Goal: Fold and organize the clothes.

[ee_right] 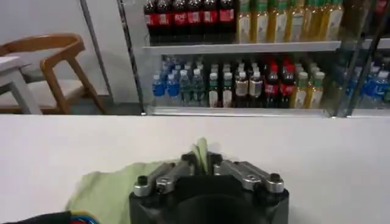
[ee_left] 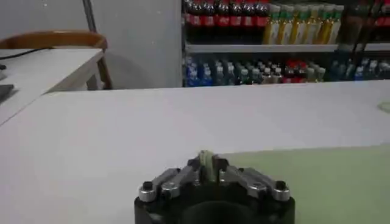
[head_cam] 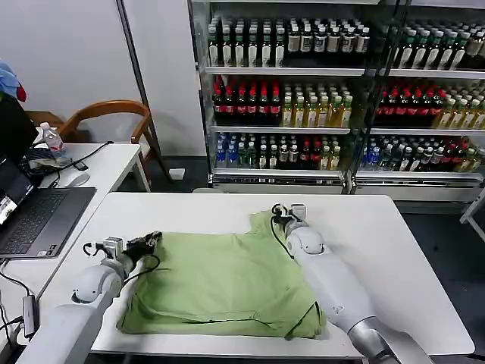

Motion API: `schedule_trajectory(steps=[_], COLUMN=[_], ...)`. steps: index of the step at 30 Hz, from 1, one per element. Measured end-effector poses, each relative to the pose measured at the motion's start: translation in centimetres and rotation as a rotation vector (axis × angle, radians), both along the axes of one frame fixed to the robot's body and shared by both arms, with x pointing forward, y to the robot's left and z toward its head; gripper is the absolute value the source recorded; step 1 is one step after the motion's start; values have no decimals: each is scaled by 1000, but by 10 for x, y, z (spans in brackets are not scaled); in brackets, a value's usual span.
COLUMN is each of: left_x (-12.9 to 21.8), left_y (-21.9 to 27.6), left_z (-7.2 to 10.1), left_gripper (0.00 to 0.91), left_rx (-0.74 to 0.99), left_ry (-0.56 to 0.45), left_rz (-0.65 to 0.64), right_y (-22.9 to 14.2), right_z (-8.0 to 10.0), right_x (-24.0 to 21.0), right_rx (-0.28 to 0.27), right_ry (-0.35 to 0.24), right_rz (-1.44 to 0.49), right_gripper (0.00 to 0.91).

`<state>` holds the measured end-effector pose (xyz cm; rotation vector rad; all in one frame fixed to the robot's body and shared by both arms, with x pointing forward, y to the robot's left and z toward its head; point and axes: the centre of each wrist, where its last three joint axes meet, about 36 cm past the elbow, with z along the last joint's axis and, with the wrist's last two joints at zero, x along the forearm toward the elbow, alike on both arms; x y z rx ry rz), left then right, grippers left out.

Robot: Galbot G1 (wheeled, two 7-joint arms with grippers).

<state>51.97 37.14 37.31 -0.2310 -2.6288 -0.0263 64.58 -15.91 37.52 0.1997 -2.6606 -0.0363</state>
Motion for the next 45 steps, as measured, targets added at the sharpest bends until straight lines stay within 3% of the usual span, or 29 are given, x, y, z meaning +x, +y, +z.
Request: schedule_trajectory(steps=[15,28,45], left_x=[-13,-75,-137], left_y=[9,1,6], left_z=[11,26,20], left_gripper=[50,50,50], left_rx=[-22,-35,-44], left_ry=[-47,-116,-139], left_rz=[-17,-57,-90], right_y=[-9,-36,-64], right_z=[19,31,41], right_x=[-40,-124,-229], right_rx=[-17,12,28], right_ry=[-66,-123,-148], right_rz=[58,86,108], right_gripper=[0,0,0])
